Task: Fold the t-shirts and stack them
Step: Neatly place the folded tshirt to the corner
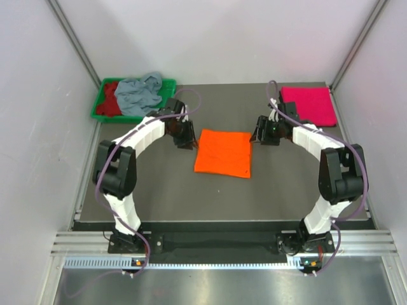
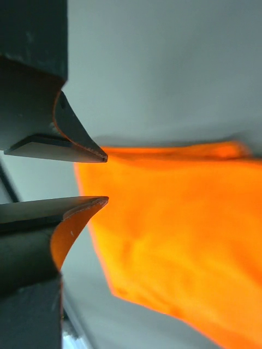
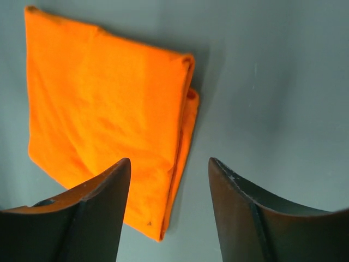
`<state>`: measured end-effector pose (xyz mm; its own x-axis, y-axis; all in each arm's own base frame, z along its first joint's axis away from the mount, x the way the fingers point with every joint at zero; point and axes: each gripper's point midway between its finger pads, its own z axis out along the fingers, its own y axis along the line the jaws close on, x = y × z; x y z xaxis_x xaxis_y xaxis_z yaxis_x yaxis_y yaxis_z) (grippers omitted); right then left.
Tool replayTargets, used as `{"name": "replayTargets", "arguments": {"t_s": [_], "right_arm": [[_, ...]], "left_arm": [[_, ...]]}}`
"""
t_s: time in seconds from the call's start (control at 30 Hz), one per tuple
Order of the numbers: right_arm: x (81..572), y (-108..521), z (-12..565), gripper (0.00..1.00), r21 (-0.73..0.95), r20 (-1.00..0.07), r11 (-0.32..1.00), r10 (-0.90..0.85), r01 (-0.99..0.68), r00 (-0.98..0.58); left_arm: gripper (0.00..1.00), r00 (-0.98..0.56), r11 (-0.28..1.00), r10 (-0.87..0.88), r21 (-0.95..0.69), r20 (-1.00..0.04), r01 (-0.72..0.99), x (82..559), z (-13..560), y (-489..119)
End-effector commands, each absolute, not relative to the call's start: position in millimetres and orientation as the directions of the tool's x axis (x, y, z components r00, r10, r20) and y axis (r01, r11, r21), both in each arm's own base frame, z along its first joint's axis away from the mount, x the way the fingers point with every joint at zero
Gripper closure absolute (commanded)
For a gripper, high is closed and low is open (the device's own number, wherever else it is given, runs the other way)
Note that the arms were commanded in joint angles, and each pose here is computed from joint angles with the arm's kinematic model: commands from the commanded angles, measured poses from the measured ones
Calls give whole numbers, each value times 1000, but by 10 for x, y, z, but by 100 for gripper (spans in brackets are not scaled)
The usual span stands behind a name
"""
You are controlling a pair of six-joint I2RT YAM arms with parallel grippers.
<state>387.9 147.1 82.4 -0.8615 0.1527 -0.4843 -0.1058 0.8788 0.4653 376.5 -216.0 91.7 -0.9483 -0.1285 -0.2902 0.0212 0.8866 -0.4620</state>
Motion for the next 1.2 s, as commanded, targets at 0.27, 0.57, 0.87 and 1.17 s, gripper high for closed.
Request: {"name": "replayTargets", "arguments": {"t_s": [0.27, 0.57, 0.87, 1.17], "right_arm": [[4373, 1583, 502, 39, 452, -494, 874, 82, -176, -865], [4325, 1703, 302, 41, 402, -474, 889, -2, -218, -881], [4194, 1686, 146, 44, 350, -448, 905, -66, -243, -892], [4095, 1757, 74, 49, 384, -423, 884, -88, -266, -902]], "left_arm": [[67, -958, 875, -183, -480, -223, -55, 3495, 427, -2178], [74, -955, 915, -183, -395, -234, -78, 3543, 194, -2046], [77, -959, 923, -167, -378, -229, -71, 3498, 143, -2001], [77, -961, 927, -163, -369, -224, -71, 3453, 107, -1973]]}}
